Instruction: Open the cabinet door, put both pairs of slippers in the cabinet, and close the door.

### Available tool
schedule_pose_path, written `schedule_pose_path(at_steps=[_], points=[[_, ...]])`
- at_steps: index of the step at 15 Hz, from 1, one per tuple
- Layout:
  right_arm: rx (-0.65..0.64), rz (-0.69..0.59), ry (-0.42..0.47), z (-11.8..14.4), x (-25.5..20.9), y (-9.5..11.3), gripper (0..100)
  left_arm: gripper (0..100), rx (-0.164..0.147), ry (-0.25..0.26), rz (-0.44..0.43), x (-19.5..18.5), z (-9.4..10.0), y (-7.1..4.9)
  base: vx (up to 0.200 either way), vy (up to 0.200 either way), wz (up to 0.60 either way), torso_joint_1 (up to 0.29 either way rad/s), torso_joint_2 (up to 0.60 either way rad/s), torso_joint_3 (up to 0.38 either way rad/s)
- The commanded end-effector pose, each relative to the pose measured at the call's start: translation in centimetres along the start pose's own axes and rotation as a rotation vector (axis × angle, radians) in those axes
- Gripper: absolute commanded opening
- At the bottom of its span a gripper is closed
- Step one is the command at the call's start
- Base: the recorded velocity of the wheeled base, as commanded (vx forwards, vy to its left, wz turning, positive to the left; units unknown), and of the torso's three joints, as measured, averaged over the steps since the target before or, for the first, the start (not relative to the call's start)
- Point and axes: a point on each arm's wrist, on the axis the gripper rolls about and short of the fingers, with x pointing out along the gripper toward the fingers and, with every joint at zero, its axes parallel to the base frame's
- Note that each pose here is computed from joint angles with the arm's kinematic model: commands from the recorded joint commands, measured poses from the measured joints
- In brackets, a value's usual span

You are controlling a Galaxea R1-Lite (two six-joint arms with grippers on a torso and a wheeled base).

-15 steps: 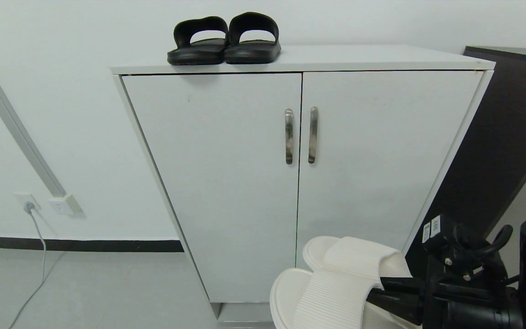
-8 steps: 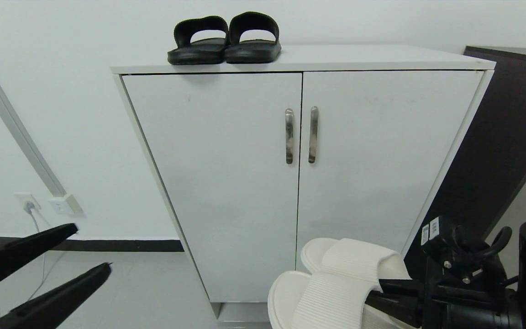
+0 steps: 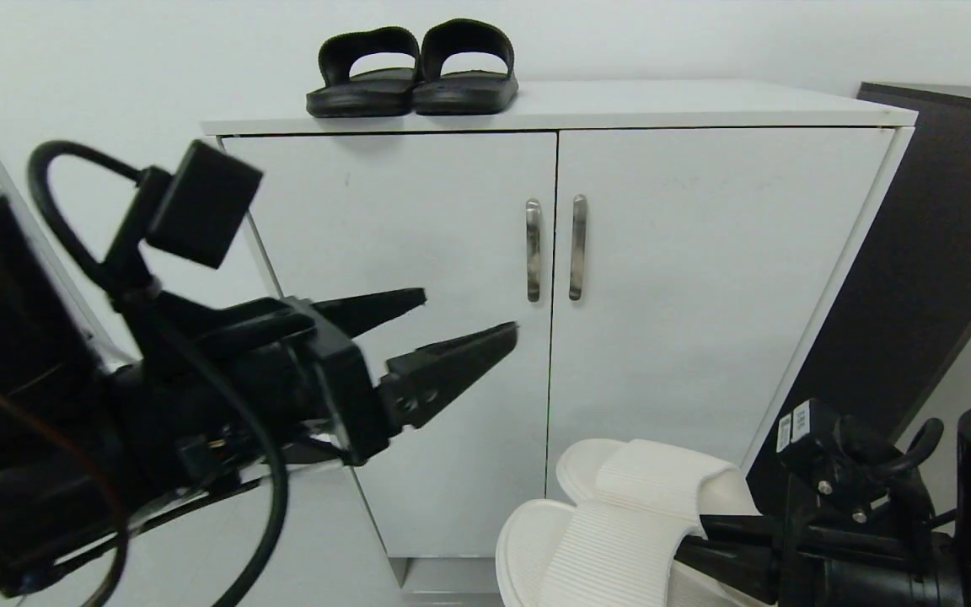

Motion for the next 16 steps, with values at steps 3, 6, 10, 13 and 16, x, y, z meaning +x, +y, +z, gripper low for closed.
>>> schedule_pose_path(at_steps=[3,6,10,13,16], points=[[-0.001,-0.001,0.000,0.0,0.0,0.0,0,100,-0.011,0.066,-0.117,7.2,-0.3,-1.2,0.000,0.000,0.00,0.000,0.00,0.000],[0.000,0.001,0.003,-0.1,0.1,0.0,0,100,-0.085,0.078,-0.253,9.3,1.1,-1.3,0.000,0.000,0.00,0.000,0.00,0.000],[0.001,-0.001,0.006,-0.1,0.1,0.0,0,100,-0.201,0.070,-0.340,10.7,2.6,0.2,0.000,0.000,0.00,0.000,0.00,0.000],[0.001,-0.001,0.008,-0.1,0.2,0.0,0,100,-0.199,0.069,-0.278,11.6,2.1,1.9,0.000,0.000,0.00,0.000,0.00,0.000],[0.001,-0.001,0.006,-0.1,0.1,0.0,0,100,-0.196,0.053,-0.210,12.8,2.0,3.4,0.000,0.000,0.00,0.000,0.00,0.000]])
